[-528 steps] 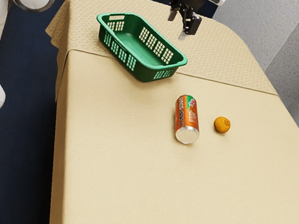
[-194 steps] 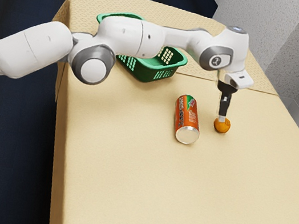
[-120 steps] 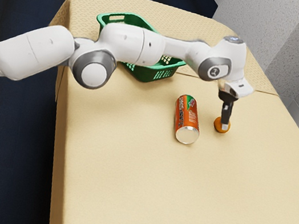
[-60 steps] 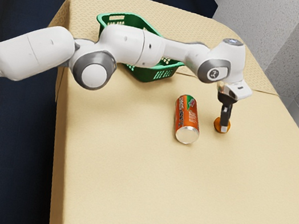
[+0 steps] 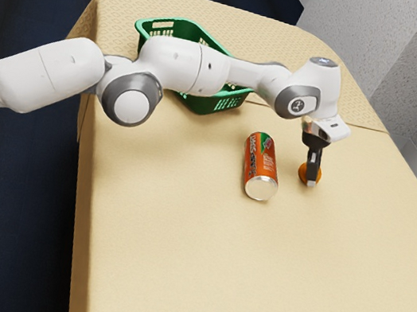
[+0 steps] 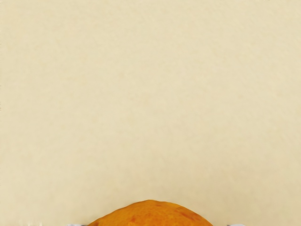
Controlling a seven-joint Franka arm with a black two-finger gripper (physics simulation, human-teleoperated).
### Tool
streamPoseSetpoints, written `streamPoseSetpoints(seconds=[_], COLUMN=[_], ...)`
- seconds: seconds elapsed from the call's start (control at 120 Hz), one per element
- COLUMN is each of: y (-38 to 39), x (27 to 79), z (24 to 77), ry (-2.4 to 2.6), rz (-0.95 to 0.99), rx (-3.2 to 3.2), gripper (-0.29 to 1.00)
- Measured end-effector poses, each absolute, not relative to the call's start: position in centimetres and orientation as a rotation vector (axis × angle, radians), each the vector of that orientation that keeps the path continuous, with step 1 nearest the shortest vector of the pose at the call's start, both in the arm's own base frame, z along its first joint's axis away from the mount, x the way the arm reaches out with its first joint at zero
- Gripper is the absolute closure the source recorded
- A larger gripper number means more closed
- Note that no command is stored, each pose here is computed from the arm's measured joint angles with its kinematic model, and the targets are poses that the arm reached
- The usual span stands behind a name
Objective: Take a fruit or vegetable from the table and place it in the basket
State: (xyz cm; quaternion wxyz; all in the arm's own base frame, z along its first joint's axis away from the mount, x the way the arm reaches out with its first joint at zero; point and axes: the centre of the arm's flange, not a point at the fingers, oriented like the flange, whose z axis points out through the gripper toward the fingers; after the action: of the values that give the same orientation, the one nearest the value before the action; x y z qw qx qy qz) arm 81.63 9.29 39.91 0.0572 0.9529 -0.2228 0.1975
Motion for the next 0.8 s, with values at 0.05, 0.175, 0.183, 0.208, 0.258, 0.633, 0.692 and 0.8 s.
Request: streamPoseSetpoints(seconds=[0.05,0.175,0.183,0.208,0.258,0.633,0.692,0.8], y=[9.3,9.7,9.7,9.8,9.8,14.0,17.8,23.2], x=[81.6,81.6,81.6,81.6,81.6,66.6,62.3,58.1], z=[39.9,40.1,40.1,40.2,40.3,57.6,56.8,55.3], ry=[-0.665,-0.639,-0.638,-0.634,-0.628,-0.53,-0.38,-0.164], rz=[0.599,0.601,0.602,0.603,0.604,0.425,0.324,0.23], rx=[2.892,2.902,2.902,2.904,2.905,3.199,3.229,3.245], gripper=[0.38,0.39,0.39,0.39,0.39,0.39,0.39,0.4])
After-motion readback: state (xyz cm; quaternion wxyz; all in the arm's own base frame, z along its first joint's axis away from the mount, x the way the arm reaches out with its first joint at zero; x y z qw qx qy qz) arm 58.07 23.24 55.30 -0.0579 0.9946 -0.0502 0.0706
